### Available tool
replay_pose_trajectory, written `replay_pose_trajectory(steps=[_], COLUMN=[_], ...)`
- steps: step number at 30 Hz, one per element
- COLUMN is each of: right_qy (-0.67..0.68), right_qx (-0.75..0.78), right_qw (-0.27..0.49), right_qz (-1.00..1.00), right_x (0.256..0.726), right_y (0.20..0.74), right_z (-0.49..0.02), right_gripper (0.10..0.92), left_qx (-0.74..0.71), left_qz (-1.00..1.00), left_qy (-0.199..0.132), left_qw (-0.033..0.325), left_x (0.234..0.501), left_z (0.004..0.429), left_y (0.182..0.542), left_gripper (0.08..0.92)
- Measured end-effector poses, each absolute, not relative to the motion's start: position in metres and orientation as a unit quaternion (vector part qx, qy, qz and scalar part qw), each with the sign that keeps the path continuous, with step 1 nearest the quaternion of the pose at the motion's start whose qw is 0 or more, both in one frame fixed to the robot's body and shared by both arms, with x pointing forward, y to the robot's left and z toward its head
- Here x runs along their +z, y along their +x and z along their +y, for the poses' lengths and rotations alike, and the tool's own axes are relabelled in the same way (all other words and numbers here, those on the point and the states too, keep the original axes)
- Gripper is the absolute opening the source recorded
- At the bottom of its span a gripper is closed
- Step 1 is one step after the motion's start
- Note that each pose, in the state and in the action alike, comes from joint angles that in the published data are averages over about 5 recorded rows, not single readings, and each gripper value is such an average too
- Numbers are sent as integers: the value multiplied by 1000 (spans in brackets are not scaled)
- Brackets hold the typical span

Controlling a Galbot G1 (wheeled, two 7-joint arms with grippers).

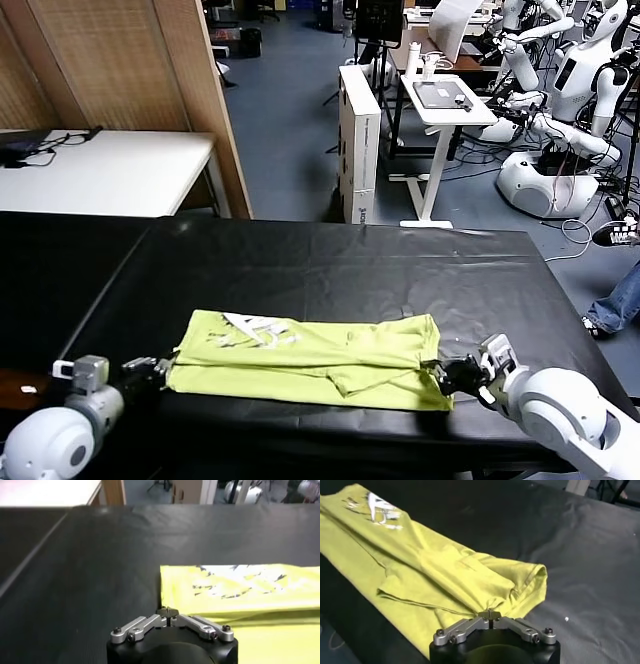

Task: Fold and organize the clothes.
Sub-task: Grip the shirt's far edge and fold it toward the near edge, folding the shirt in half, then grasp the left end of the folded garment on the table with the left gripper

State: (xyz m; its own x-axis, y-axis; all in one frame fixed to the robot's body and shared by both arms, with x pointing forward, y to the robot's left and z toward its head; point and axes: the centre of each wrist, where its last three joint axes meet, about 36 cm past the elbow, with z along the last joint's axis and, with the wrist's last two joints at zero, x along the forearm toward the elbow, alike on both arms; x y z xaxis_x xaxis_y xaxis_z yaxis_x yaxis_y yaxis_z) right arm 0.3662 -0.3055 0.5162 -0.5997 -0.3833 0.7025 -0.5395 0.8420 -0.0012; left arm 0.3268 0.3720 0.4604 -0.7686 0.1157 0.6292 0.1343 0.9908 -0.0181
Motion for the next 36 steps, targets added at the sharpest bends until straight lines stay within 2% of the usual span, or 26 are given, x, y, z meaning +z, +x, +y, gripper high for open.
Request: replay_pose_trajectory(steps=[3,6,8,10,18,28,36], right_qy=[254,238,224,209,179,159,153], right_qx=[105,102,98,90,45,18,8], right_qw=[351,330,313,299,286,295,303], right_qz=[-895,-908,-918,-927,-940,-942,-941], right_x=[522,524,522,516,487,462,451], right_y=[368,374,378,383,399,414,420], right_z=[-306,-309,-310,-312,-311,-313,-315], right_gripper=[710,853,889,903,907,898,729], left_qx=[-16,-16,-14,-11,11,51,62], left_qz=[-940,-942,-946,-951,-964,-961,-957], left_qy=[-61,-58,-51,-39,-14,-18,-19], left_qw=[334,329,321,308,266,273,282], left_x=[466,473,477,479,470,437,419], left_z=[370,369,369,369,369,354,347], left_y=[325,325,326,329,349,377,392], left_gripper=[582,765,856,894,907,907,907])
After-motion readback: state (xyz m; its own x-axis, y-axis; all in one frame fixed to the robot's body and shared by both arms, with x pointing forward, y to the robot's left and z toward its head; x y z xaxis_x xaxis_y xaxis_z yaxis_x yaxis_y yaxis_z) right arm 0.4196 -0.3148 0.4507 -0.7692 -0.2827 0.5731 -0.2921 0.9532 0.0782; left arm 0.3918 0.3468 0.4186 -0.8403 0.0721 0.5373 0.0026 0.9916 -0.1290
